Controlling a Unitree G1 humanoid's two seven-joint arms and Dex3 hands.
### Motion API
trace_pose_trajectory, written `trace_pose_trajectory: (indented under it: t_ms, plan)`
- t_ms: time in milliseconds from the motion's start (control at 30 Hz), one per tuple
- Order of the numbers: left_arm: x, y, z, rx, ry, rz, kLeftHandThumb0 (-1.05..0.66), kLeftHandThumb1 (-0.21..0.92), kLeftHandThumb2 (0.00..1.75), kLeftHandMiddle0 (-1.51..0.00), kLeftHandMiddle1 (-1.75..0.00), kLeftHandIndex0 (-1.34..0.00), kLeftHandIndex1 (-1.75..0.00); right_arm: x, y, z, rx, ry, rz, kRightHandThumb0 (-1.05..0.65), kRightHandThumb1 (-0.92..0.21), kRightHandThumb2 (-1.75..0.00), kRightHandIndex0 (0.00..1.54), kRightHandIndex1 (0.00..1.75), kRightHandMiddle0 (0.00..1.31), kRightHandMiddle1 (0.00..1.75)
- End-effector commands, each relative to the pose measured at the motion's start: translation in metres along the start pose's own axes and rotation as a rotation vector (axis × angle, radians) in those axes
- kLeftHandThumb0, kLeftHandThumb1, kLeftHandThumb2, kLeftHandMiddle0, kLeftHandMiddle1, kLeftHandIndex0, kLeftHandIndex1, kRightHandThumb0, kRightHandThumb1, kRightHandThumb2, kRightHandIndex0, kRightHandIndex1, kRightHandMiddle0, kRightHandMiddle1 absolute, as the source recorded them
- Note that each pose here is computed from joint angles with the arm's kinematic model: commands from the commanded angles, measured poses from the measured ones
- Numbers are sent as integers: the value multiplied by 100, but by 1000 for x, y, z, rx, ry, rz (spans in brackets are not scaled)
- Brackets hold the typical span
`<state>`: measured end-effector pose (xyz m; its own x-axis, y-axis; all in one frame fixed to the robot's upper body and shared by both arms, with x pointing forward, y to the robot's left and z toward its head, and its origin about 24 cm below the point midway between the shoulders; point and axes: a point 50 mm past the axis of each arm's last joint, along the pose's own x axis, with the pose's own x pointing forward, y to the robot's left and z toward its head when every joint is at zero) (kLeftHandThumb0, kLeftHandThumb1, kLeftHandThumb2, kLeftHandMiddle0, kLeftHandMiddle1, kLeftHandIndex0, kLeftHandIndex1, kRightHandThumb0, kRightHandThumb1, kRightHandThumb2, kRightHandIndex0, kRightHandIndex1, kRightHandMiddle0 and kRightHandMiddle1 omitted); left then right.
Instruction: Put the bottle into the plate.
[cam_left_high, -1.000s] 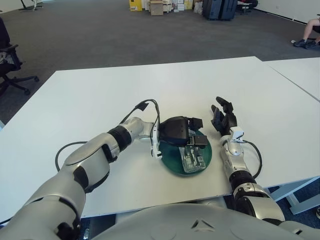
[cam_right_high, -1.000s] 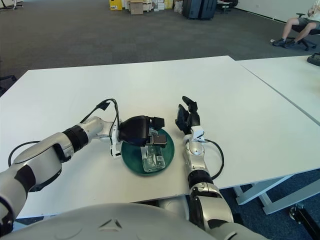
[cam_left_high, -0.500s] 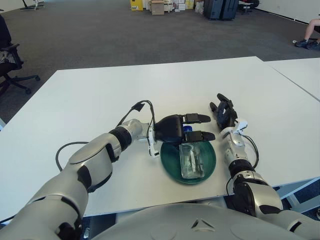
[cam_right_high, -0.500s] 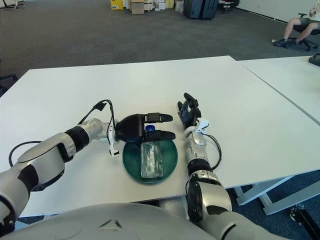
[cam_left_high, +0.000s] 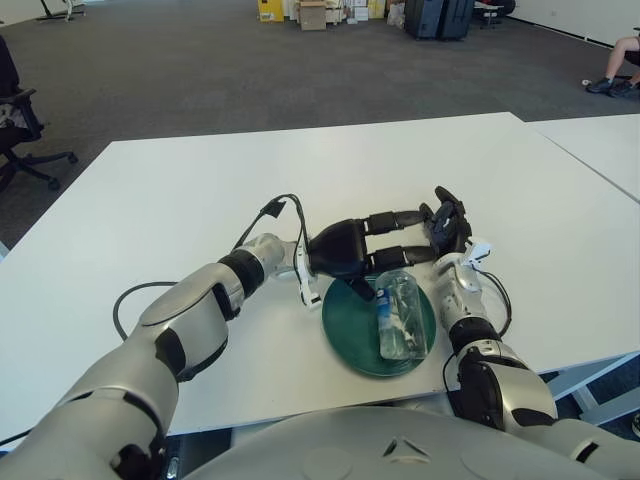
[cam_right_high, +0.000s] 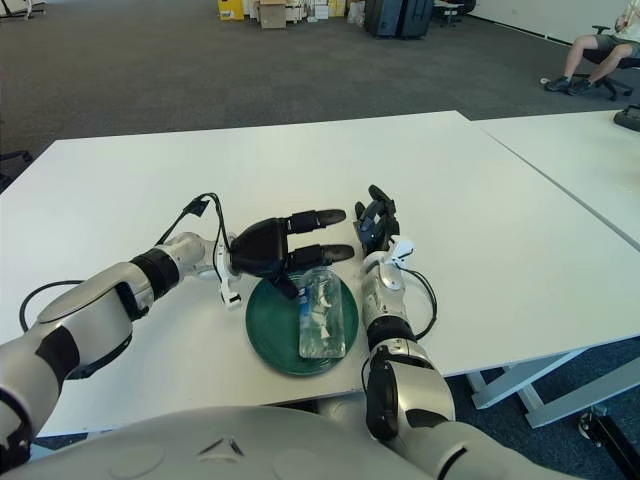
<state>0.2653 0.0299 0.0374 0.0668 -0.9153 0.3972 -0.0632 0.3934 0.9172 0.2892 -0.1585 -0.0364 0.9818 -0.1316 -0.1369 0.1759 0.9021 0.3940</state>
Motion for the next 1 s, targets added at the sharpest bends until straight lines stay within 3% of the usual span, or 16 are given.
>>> trace_pose_trajectory:
  t_ms: [0,167,367,500,700,967]
  plan:
    - [-1,9,-11,23,41,1,-101,92,104,-1,0,0,-7,-21,-9,-32,117,109,-23,-59,-92,-108,23,0,0,42]
    - [-2,8,-11,9,69,-2,-102,92,104,-1,0,0,-2,-27,-15,-30,104,60,18,-64,-92,-109,21,0,0,36]
    - [-4,12,-14,-50,125,25,-102,92,105,-1,0,0,0,-46,-22,-24,-68,-57,125,-73,-92,-110,21,0,0,34]
    - [-6,25,-24,-71,173,46,-102,92,106,0,0,-1,0,-48,-23,-18,-187,-104,131,-74,-92,-109,22,1,0,37]
    - [-11,69,-55,-24,292,216,-101,92,105,0,0,-2,-2,-37,-16,-13,-327,-103,93,-72,-92,-100,25,2,0,48]
    - [-26,80,-63,-46,405,315,-96,92,98,0,0,-3,-4,-33,-15,-18,-347,-35,33,-69,-92,-84,30,3,0,65]
